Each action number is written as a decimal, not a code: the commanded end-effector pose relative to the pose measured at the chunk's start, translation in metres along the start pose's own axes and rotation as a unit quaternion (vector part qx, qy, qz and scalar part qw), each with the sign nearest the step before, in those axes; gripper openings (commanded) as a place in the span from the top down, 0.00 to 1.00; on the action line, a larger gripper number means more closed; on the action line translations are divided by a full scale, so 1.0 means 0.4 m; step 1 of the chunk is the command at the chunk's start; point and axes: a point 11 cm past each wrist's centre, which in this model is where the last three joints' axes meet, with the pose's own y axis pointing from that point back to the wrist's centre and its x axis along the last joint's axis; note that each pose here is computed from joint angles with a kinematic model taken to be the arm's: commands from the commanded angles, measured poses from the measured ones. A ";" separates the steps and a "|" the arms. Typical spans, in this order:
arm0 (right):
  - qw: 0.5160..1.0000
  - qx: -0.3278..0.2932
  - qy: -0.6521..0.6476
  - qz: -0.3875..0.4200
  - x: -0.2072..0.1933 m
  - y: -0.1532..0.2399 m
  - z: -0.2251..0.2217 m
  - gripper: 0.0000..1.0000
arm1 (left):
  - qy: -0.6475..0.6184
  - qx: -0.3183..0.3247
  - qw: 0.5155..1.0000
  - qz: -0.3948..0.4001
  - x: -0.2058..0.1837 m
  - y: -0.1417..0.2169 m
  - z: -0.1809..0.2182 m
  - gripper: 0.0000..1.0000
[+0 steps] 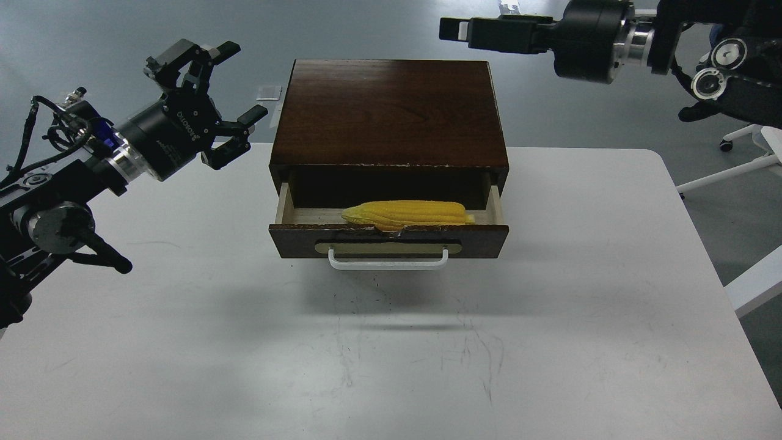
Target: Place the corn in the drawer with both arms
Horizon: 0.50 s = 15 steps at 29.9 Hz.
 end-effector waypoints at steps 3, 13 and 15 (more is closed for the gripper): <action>0.968 -0.014 -0.207 0.141 -0.031 0.073 0.150 0.04 | 0.007 -0.006 1.000 0.004 0.002 0.003 -0.003 0.02; 0.841 -0.031 -0.455 0.290 -0.203 0.171 0.338 0.04 | 0.027 -0.002 1.000 0.003 -0.008 0.010 -0.040 0.02; 0.828 -0.039 -0.469 0.305 -0.233 0.188 0.365 0.04 | 0.031 -0.004 1.000 0.003 -0.010 0.009 -0.043 0.02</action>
